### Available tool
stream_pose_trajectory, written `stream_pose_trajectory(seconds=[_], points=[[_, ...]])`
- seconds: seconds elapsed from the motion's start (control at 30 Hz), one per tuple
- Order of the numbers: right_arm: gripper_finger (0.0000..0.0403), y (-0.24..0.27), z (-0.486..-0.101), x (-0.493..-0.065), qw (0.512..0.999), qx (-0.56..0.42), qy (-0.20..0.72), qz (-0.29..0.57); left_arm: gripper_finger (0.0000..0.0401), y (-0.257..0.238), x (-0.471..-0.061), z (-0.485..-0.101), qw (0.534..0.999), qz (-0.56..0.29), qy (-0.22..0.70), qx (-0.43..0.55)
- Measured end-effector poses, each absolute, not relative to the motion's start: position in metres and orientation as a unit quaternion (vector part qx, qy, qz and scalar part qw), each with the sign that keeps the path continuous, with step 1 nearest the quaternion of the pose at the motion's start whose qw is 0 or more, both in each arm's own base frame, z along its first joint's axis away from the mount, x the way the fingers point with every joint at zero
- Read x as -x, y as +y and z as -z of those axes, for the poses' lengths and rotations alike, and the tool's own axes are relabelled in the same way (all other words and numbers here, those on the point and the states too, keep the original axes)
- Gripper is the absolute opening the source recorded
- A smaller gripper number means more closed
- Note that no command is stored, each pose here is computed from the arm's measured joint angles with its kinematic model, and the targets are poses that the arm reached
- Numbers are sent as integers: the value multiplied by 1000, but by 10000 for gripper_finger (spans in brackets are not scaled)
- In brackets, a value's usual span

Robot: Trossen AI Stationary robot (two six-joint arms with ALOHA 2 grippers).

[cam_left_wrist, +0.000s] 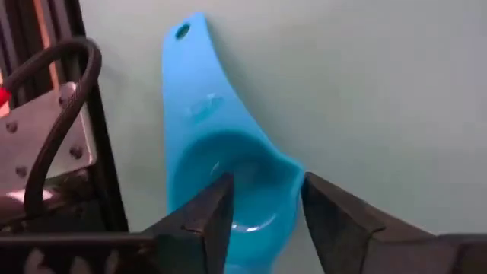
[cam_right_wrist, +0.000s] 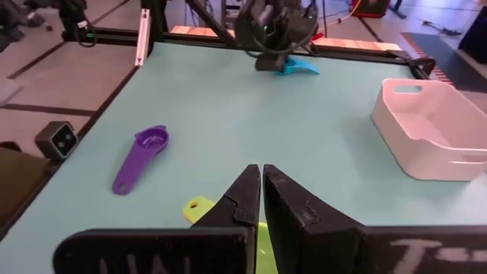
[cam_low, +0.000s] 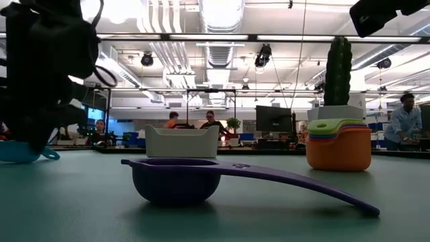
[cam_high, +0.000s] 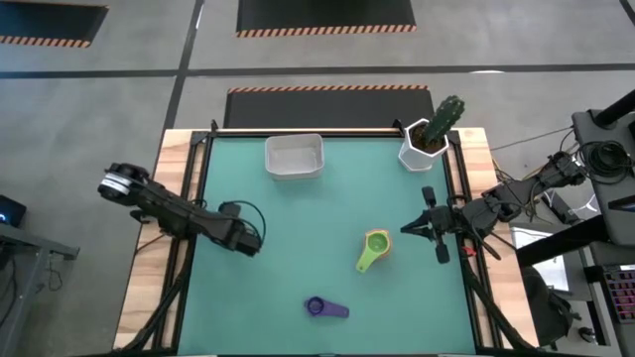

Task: Nest measuring cups in basket
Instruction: Stack the light blue measuring cup on top of the green measuring cup

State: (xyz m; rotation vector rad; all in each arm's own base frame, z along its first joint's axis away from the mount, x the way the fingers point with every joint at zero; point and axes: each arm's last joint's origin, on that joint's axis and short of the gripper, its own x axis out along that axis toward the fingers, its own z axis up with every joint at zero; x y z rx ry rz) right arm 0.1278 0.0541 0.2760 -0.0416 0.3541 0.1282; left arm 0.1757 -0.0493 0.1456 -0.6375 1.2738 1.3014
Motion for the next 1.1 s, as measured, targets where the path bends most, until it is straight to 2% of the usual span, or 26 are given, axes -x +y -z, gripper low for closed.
stream_pose_trajectory(seconds=[0.13,0.27,0.33,0.4,0.47,0.63,0.73,0.93,1.1], points=[[9,54,-276,-128,982,27,175,-61,92,-50,-177,-140,558,-556,558,259],[9,53,-277,-128,983,52,169,-43,28,-51,-180,-139,561,-548,569,248],[9,52,-280,-128,984,61,164,-34,8,-52,-182,-141,568,-536,576,242],[9,52,-284,-128,985,66,158,-34,9,-56,-189,-146,592,-506,583,232],[9,52,-289,-127,985,72,152,-36,7,-63,-201,-153,635,-463,581,212],[9,51,-293,-127,985,83,145,-38,3,-95,-239,-184,785,-317,521,106],[9,51,-293,-127,984,92,145,-40,3,-117,-260,-204,846,-237,477,32],[9,51,-293,-127,984,93,145,-41,2,-143,-305,-225,892,-146,422,-68],[9,52,-293,-127,985,81,146,-44,2,-156,-343,-226,885,-98,416,-188]])
